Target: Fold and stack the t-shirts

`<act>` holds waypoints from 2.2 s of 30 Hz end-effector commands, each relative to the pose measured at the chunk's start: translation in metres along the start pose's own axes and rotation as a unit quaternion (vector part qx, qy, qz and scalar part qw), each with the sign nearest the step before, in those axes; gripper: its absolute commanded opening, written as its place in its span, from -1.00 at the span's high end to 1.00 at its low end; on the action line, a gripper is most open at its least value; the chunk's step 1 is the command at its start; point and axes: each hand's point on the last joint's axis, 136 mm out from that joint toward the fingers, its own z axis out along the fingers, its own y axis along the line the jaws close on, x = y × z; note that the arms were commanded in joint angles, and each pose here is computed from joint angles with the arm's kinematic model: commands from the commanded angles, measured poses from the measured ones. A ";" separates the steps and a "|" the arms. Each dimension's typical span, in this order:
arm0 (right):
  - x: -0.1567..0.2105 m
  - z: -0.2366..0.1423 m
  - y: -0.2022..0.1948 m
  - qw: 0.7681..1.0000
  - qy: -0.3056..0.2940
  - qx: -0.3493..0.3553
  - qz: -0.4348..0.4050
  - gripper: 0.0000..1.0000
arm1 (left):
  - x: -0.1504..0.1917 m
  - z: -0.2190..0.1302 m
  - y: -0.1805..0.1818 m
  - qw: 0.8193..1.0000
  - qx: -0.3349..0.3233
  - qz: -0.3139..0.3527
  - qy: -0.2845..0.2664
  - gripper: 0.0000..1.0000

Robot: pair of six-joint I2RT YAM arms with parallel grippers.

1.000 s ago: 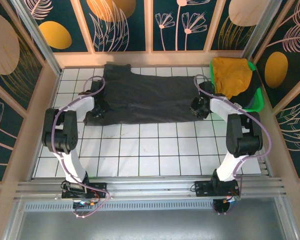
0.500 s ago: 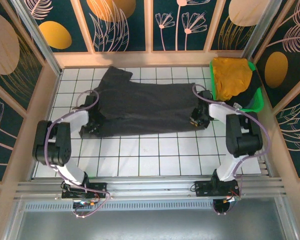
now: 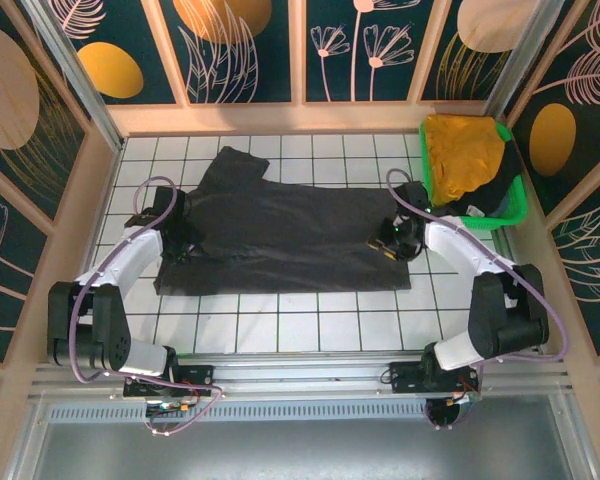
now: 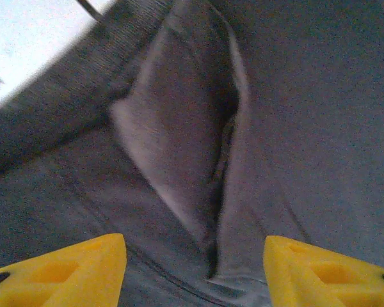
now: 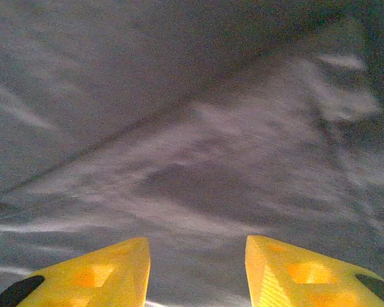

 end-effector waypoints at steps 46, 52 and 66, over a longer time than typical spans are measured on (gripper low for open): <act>-0.020 -0.007 0.111 0.976 0.024 -0.213 -0.029 0.07 | 0.042 0.060 -0.112 0.992 0.032 0.039 0.114 1.00; -0.015 -0.005 0.107 0.977 0.031 -0.211 -0.026 0.07 | 0.044 0.069 -0.114 0.990 0.021 0.090 0.106 0.99; -0.008 0.004 0.095 0.979 0.041 -0.200 -0.018 0.08 | 0.056 0.067 -0.146 0.976 0.058 0.180 0.107 1.00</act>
